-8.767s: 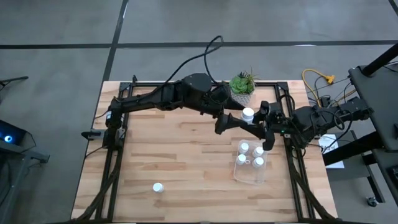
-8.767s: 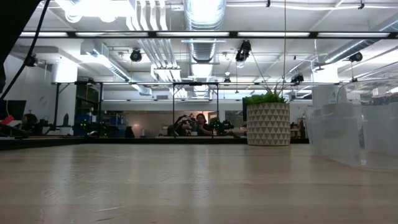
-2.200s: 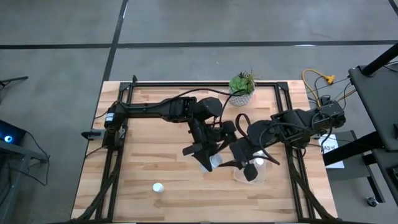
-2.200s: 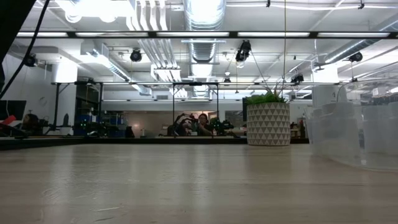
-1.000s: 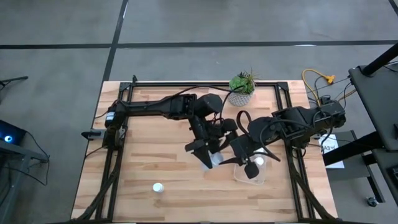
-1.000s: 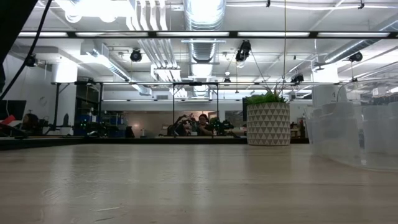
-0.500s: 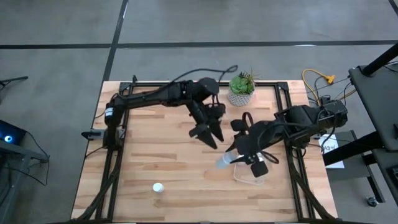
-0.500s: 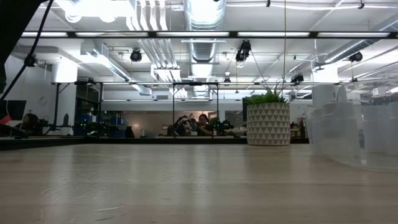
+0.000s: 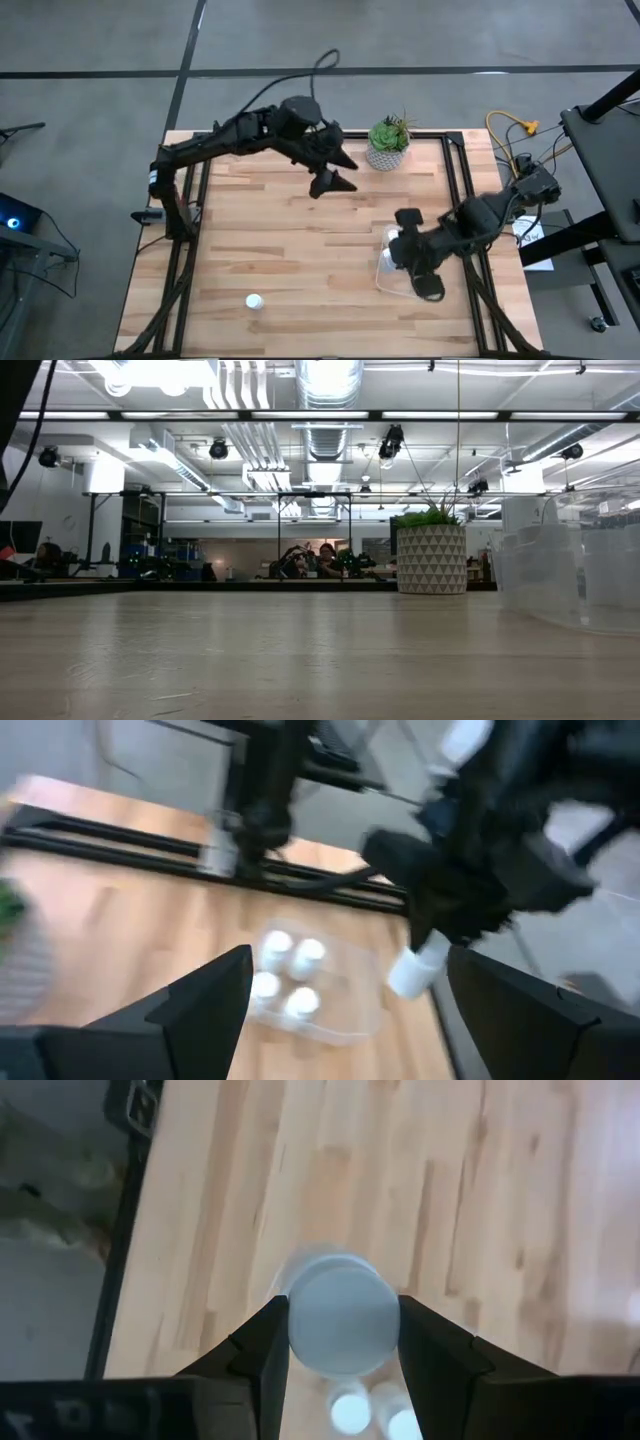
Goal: Pick and place pill bottles into a basket
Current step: Put the white medicine bottle into the transparent bin
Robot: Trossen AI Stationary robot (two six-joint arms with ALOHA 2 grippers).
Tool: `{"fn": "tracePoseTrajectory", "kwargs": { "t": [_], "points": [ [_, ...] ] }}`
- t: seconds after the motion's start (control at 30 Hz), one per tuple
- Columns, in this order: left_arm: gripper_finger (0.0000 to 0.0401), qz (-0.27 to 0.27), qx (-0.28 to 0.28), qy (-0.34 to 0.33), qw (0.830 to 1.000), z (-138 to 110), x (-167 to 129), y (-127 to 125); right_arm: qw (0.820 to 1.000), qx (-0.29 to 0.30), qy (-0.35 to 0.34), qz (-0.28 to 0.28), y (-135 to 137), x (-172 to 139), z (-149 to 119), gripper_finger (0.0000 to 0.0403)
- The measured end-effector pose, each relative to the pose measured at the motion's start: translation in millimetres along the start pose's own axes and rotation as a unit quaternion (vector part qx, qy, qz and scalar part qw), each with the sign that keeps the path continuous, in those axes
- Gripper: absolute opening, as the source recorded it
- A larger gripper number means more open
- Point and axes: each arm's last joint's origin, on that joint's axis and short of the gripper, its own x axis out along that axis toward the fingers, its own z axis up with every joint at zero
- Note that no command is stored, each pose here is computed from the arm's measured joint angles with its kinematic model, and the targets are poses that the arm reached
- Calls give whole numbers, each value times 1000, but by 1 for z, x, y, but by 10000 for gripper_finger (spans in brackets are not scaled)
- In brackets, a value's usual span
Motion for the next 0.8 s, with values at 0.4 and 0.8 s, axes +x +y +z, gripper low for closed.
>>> {"fn": "tracePoseTrajectory", "kwargs": {
  "t": [0.4, 0.8],
  "points": [
    [315, 114, 30, -133, 984, -17, -59, -13, 996, 81, 30, -5, 24, 39, -40, 142],
    [315, 85, 3, -325, 942, -131, -103, -6, 984, 151, 71, -60, 25, 77, -73, 142]
  ]
}}
